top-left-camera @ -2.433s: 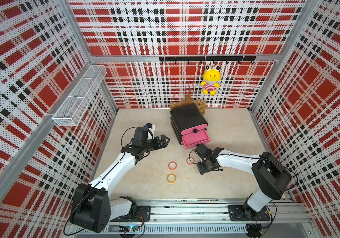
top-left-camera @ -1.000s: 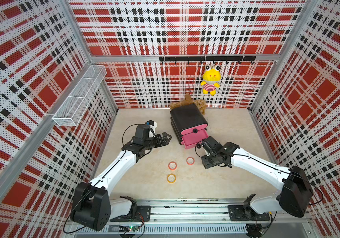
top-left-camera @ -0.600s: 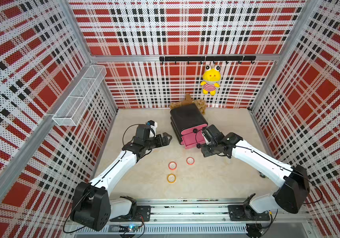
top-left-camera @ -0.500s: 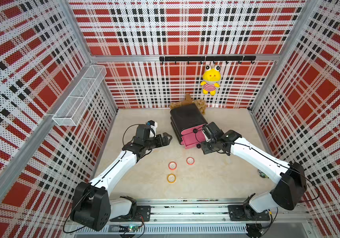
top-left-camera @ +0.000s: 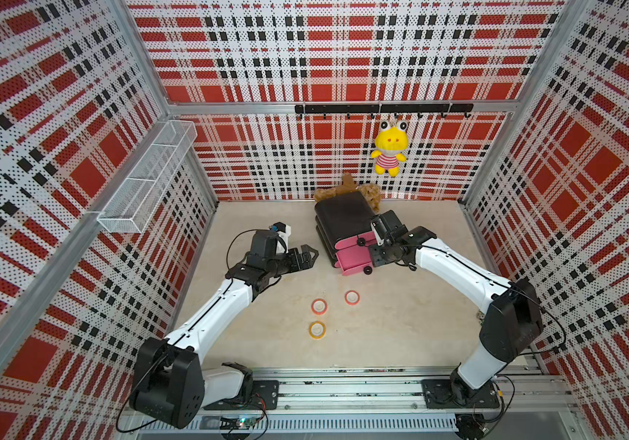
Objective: Place the transparent tape into the drawer according to color
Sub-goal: Place the tape in the drawer.
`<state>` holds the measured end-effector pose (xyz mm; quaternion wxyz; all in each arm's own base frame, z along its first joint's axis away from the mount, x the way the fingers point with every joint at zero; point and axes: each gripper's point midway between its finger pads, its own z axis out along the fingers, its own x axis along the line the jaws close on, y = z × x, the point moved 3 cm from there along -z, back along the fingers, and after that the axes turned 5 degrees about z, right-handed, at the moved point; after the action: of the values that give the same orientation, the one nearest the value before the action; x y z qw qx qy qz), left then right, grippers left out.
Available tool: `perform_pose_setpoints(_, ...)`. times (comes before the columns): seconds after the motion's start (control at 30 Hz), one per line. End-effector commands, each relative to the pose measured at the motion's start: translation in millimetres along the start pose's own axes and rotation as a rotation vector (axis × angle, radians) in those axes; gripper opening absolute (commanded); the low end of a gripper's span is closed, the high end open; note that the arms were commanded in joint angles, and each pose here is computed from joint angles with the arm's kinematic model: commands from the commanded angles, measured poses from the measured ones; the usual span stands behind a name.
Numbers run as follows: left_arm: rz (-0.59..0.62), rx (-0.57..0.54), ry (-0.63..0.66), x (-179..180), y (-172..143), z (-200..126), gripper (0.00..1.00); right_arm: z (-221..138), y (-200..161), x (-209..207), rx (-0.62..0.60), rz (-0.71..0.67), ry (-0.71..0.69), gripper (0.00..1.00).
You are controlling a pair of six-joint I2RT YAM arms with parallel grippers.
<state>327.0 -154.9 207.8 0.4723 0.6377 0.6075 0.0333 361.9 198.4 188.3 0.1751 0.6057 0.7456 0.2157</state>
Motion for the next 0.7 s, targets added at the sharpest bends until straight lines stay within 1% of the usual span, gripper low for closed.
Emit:
perform_pose_setpoints(0.0,0.005,-0.022,-0.002,1,2,-2,0.99,5,15,2,-0.043,-0.002,0.004,0.52)
perform_pose_setpoints(0.27,0.004,-0.023,0.002,1,2,-2,0.99,19,22,4,-0.053,0.0,0.011,0.52)
perform_pose_setpoints(0.5,-0.001,-0.022,0.007,3,2,-2,0.99,31,21,6,-0.041,-0.006,0.018,0.53)
perform_pose_setpoints(0.57,-0.001,-0.021,0.006,3,2,-2,0.99,33,22,6,-0.039,-0.007,0.016,0.58)
perform_pose_setpoints(0.63,-0.001,-0.02,0.006,3,2,-2,0.99,32,23,6,-0.042,-0.008,0.015,0.7)
perform_pose_setpoints(0.67,-0.003,-0.02,0.006,3,2,-2,0.99,31,23,5,-0.044,-0.006,0.014,0.74)
